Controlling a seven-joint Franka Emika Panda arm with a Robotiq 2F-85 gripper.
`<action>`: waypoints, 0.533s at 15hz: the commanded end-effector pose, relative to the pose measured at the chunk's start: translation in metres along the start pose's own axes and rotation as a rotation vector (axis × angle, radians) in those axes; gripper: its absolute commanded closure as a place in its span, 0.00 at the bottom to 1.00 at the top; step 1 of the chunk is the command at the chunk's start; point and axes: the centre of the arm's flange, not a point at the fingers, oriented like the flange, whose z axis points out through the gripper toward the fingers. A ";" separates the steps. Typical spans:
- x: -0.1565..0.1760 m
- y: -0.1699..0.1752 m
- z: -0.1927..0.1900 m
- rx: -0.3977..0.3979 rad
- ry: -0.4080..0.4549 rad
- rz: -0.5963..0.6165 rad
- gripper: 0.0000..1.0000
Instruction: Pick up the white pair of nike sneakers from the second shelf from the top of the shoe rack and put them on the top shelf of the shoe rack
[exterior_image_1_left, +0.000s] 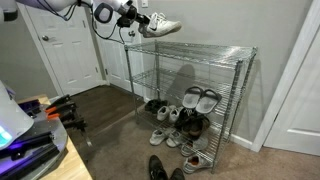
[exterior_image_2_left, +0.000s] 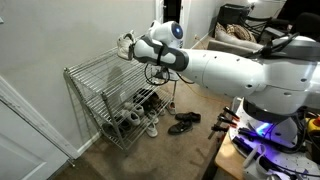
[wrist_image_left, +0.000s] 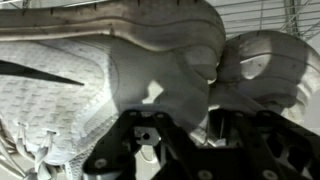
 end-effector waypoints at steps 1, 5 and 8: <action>-0.005 -0.020 0.017 0.021 -0.062 -0.065 0.95; -0.042 -0.044 0.020 0.080 -0.134 -0.137 0.95; -0.063 -0.062 0.015 0.129 -0.154 -0.176 0.95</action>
